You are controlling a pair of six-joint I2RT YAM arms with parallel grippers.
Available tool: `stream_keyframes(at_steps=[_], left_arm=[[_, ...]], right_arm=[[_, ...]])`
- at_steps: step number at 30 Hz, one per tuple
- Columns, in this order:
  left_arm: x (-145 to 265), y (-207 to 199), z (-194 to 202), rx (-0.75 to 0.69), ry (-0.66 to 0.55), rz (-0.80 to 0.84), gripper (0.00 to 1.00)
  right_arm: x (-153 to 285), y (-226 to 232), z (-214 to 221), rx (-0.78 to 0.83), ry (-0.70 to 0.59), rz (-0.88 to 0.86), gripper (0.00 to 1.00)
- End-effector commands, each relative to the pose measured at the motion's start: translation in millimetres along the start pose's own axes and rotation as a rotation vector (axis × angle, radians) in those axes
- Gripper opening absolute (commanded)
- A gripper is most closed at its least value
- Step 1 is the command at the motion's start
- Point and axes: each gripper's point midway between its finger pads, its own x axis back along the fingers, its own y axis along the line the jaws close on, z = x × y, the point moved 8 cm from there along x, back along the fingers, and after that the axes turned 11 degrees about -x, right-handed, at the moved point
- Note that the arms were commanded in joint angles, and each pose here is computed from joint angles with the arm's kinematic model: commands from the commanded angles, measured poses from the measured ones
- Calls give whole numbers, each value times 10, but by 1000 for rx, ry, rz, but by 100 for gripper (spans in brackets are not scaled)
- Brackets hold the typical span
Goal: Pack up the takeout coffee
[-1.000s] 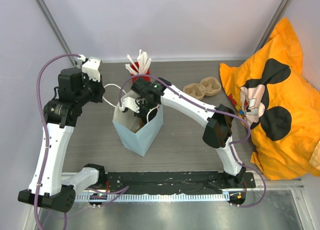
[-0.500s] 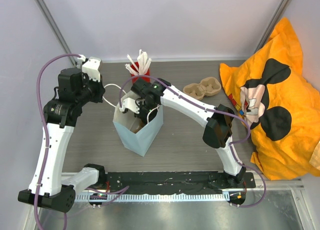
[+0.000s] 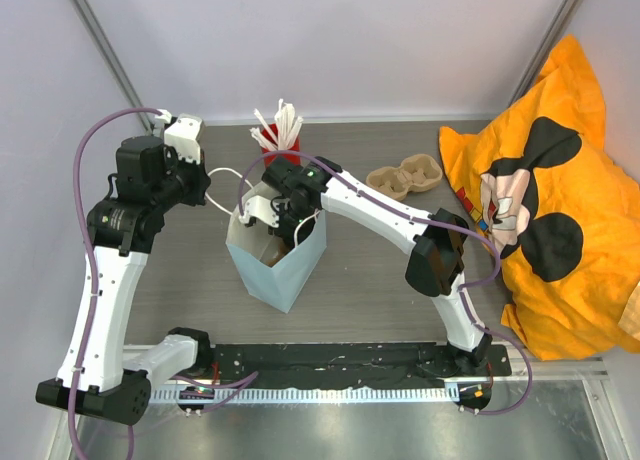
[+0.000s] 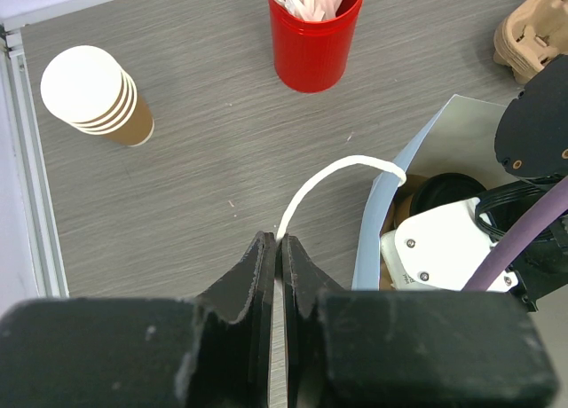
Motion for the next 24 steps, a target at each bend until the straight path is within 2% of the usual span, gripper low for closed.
stream_keyframes(at_steps=[1,24], left_arm=[[94,22,-88,1,-60,-13,8],[85,32,-84,5,-56,-14,8]], right_arm=[[-44,-44,8,-1,8,11,1],[-15,-67,10,16,64,4,1]])
